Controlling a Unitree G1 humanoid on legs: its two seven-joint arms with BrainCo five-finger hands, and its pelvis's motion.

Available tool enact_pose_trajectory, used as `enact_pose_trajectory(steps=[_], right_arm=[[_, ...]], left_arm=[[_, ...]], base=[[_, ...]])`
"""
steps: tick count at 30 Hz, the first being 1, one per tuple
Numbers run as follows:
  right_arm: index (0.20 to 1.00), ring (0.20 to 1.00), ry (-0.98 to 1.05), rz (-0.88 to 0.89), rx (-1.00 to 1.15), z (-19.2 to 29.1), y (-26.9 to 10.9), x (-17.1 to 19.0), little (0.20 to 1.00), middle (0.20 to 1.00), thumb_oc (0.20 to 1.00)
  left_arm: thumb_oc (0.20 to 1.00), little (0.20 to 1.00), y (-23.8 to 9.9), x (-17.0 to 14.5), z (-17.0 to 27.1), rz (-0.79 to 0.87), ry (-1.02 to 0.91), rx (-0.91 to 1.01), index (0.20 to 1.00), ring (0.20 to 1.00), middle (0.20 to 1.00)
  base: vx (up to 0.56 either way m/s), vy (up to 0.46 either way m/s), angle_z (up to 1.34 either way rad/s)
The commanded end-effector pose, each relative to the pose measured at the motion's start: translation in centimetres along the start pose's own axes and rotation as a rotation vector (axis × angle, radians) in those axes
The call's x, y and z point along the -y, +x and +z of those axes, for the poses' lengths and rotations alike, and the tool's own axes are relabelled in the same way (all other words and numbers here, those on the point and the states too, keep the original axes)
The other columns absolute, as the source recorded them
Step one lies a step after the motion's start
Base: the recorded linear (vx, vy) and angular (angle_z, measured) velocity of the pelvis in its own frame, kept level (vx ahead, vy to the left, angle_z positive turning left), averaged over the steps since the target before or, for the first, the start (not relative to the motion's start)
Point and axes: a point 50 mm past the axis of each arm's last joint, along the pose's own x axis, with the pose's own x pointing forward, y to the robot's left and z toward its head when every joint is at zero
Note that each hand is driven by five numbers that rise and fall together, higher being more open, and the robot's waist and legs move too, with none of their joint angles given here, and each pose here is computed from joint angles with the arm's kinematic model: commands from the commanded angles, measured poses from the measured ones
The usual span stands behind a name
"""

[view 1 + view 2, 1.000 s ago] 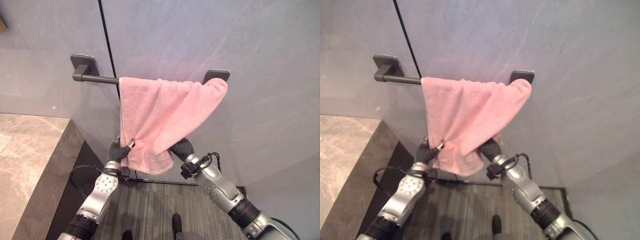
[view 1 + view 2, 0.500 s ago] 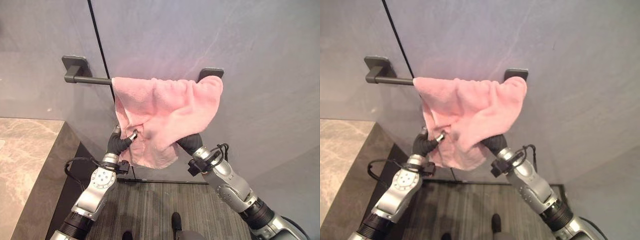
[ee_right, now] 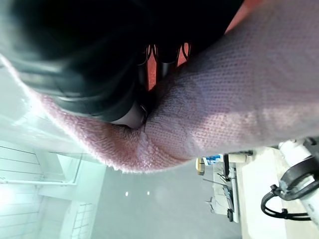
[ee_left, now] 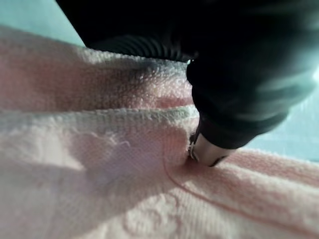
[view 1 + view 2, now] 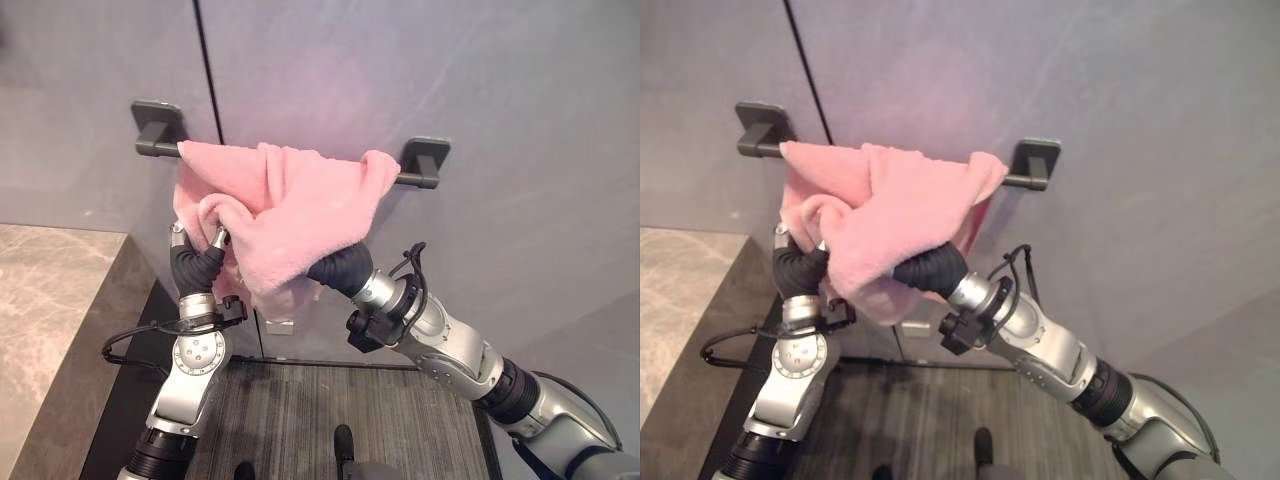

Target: Put brush and paste in cup on sink, flatten towel.

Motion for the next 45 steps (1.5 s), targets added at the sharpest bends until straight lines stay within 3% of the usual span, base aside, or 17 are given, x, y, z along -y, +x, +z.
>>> enact_pose_trajectory(steps=[1,13,29,34,36,37,40,41,42,45], right_arm=[[0.2,0.2,-0.039,0.031,0.139,2.0,0.9,-1.1,0.2,0.2,0.2],[0.2,0.2,-0.026,-0.089,0.058,0.4,-1.2,0.5,0.2,0.2,0.2],[0.2,0.2,0.283,-0.439,-0.435,-12.6,-6.3,1.3,0.2,0.2,0.2],[0.219,0.219,0.244,-0.51,-0.534,-14.5,-7.9,1.9,0.219,0.219,0.219],[1.0,1.0,0.22,-0.514,-0.562,-14.8,-8.4,2.0,1.0,1.0,1.0],[1.0,1.0,0.191,-0.543,-0.59,-15.1,-8.9,2.3,1.0,1.0,1.0],[1.0,1.0,0.179,-0.612,-0.668,-16.2,-10.6,3.0,1.0,1.0,1.0],[1.0,1.0,0.189,-0.648,-0.701,-16.7,-11.5,3.3,1.0,1.0,1.0],[1.0,1.0,0.068,-0.678,-0.822,-17.3,-14.1,4.6,1.0,1.0,1.0],[1.0,1.0,0.052,-0.729,-0.87,-17.5,-16.1,4.9,1.0,1.0,1.0]], left_arm=[[0.2,0.2,0.3,-0.1,0.9,-0.03,0.02,0.075,0.2,0.2,0.2],[0.2,0.2,-1.2,0.6,-2.7,-0.227,0.044,-0.136,0.2,0.2,0.2],[0.2,0.2,-2.6,1.6,-6.2,-0.271,0.158,-0.256,0.2,0.2,0.2],[0.2,0.2,-3.6,0.8,-7.7,-0.266,0.199,-0.345,0.2,0.2,0.2],[0.398,0.398,-4.0,0.4,-8.2,-0.287,0.235,-0.374,0.398,0.398,0.398],[1.0,1.0,-4.4,0.1,-8.8,-0.299,0.28,-0.401,1.0,1.0,1.0],[1.0,1.0,-4.9,-0.3,-9.1,-0.356,0.317,-0.44,1.0,1.0,1.0],[1.0,1.0,-5.2,-0.8,-9.5,-0.382,0.357,-0.461,1.0,1.0,1.0],[1.0,1.0,-5.8,-2.3,-10.5,-0.444,0.473,-0.514,1.0,1.0,1.0],[1.0,1.0,-6.1,-3.4,-11.1,-0.45,0.554,-0.534,1.0,1.0,1.0]], base=[[-0.01,0.005,0.08],[-0.01,0.003,0.02],[0.01,0.001,-0.04],[0.01,0.0,0.03],[0.02,-0.004,0.15],[0.01,-0.006,0.15],[0.0,0.001,0.05],[0.0,0.0,0.0],[0.0,0.0,0.0],[0.0,0.0,0.0]])
